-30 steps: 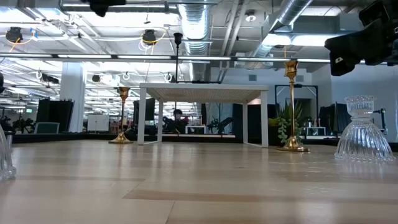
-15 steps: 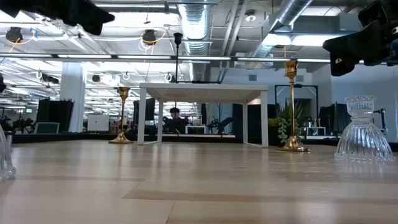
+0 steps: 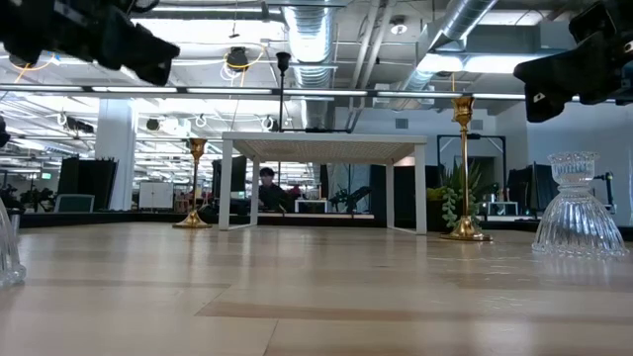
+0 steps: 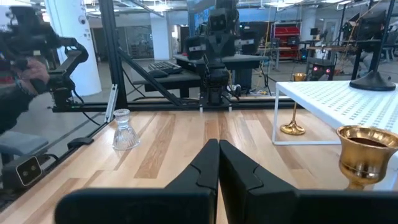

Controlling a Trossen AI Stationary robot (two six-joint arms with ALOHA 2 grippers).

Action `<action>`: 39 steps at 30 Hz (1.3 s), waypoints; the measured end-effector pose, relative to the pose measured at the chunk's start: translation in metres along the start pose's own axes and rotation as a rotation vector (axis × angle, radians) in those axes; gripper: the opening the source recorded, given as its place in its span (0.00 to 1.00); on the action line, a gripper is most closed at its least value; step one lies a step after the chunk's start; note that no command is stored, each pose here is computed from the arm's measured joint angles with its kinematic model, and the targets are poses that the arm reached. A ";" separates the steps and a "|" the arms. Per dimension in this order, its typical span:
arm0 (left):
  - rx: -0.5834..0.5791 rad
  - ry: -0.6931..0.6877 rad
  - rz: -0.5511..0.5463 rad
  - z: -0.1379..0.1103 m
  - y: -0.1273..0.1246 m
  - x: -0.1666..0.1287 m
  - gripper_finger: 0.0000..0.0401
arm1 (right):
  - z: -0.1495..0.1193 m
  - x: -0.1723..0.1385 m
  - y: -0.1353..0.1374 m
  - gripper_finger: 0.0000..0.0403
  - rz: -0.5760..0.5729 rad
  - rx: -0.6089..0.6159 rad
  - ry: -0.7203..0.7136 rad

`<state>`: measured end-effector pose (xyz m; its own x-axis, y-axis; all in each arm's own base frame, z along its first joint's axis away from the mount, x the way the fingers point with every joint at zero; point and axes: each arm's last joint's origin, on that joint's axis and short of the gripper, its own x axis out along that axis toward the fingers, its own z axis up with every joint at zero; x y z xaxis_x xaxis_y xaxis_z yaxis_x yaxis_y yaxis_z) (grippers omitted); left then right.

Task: Pick & Place candle stick holders
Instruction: Put the right gold candle holder on the shelf

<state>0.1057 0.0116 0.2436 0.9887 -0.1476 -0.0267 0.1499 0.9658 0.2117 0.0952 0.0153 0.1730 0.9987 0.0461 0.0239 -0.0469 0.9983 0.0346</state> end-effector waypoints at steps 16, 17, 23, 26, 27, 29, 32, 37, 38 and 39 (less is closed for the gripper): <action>0.165 -0.096 -0.017 -0.005 -0.001 0.003 0.01 | 0.000 0.000 0.000 0.00 -0.002 -0.011 0.000; 0.165 -0.096 -0.017 -0.005 -0.001 0.003 0.01 | 0.000 0.000 0.000 0.00 -0.002 -0.011 0.000; 0.166 -0.096 -0.017 -0.005 -0.001 0.003 0.02 | 0.000 0.000 0.000 0.00 -0.003 -0.011 0.000; 0.165 -0.095 -0.017 -0.005 -0.001 0.003 0.01 | 0.000 0.000 -0.001 0.00 -0.045 -0.011 -0.001; 0.165 -0.095 -0.017 -0.005 -0.001 0.003 0.01 | 0.000 0.000 -0.002 0.00 -0.071 -0.010 -0.002; 0.171 -0.095 -0.017 -0.005 -0.001 0.003 0.02 | 0.000 0.000 -0.003 0.00 -0.120 0.010 -0.004; 0.179 -0.095 -0.014 -0.005 -0.001 0.003 0.02 | 0.000 0.000 -0.005 0.00 -0.159 0.046 -0.008; 0.180 -0.094 -0.011 -0.005 -0.001 0.003 0.01 | 0.000 0.000 -0.005 0.00 -0.158 0.046 -0.008; 0.180 -0.093 -0.011 -0.005 -0.001 0.003 0.01 | 0.000 0.000 -0.005 0.00 -0.157 0.046 -0.008; 0.180 -0.094 -0.011 -0.005 -0.001 0.003 0.01 | 0.000 0.000 -0.005 0.00 -0.157 0.046 -0.008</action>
<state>0.1088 0.0112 0.2383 0.9809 -0.1851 0.0592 0.1488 0.9115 0.3833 0.0951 0.0107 0.1730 0.9935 -0.1113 0.0226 0.1091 0.9904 0.0846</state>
